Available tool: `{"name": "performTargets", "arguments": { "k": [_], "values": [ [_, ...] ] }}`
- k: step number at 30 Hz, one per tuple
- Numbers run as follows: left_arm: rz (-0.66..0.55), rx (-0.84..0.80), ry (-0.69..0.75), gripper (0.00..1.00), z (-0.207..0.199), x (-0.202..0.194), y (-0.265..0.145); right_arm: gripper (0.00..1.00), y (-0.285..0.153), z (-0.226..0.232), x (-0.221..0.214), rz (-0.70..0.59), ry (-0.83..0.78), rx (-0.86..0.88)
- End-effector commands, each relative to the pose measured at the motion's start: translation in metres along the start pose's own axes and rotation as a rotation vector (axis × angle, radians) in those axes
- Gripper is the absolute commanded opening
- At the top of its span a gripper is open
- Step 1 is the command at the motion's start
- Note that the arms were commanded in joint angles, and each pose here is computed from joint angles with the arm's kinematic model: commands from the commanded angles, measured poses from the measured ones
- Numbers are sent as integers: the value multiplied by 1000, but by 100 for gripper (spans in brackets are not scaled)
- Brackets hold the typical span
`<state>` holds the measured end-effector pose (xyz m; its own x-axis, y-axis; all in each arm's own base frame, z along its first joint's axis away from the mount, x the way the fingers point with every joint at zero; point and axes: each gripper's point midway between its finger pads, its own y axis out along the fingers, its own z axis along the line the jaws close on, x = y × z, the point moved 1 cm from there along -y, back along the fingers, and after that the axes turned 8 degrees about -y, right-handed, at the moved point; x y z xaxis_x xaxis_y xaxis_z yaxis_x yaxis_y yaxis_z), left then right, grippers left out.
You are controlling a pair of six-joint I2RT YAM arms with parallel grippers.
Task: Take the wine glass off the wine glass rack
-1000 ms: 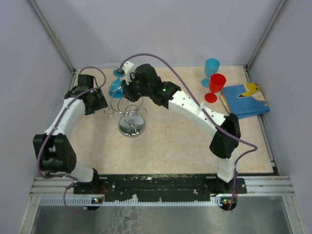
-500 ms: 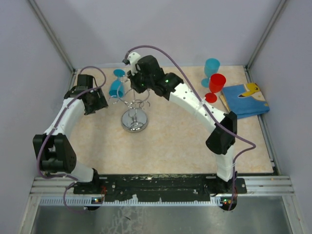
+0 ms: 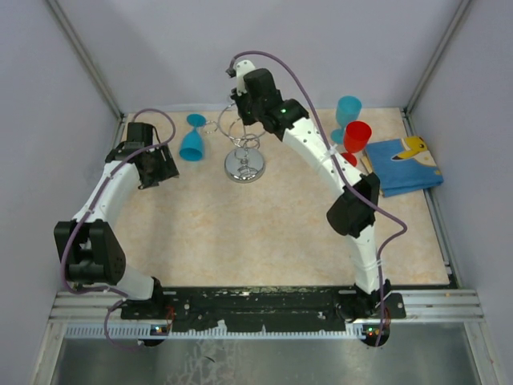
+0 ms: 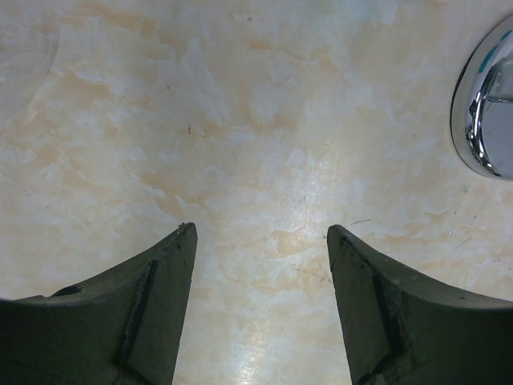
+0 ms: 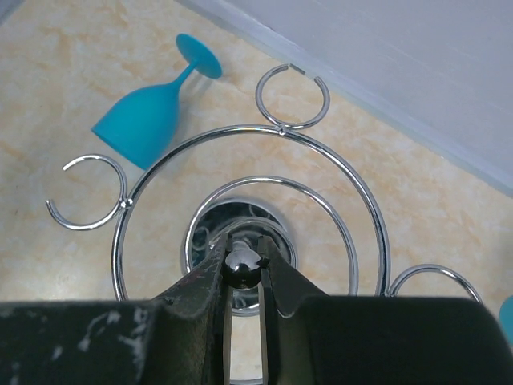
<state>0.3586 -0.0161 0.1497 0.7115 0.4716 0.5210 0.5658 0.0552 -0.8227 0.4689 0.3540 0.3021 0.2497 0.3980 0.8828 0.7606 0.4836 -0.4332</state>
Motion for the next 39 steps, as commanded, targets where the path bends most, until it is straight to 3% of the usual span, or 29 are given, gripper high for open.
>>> {"name": "performTargets", "arguments": {
  "k": [1, 2, 4, 6, 8, 19, 24, 28, 33, 35, 39],
  "values": [
    [-1, -40, 23, 72, -6, 3, 0, 0, -16, -7, 57, -205, 38, -25],
    [2, -42, 28, 72, -6, 3, 1, 12, -17, -8, 55, -201, 41, -29],
    [0, -50, 33, 72, -8, 4, 0, 51, -22, -11, 56, -209, 42, -41],
    [-8, -65, 38, 73, -10, 6, -1, 79, -27, -15, 57, -220, 43, -65],
    [-19, -78, 41, 73, -12, 8, -3, 97, -33, -20, 57, -228, 43, -87],
    [-67, -74, 54, 75, -11, 17, -9, 99, -80, -56, 75, -346, 83, -257],
    [-80, -76, 50, 76, -11, 20, -11, 99, -101, -75, 67, -297, 100, -351],
    [-120, -101, 34, 76, -17, 29, -19, 99, -131, -95, 45, -293, 156, -403],
    [-218, -265, 43, 76, -50, 57, -43, 99, -169, -145, -21, -286, 412, -389],
    [-274, -329, 42, 80, -64, 72, -55, 99, -172, -146, -49, -241, 478, -347],
    [-352, -345, 39, 82, -69, 92, -72, 99, -172, -127, -66, -203, 465, -255]
  ]
}}
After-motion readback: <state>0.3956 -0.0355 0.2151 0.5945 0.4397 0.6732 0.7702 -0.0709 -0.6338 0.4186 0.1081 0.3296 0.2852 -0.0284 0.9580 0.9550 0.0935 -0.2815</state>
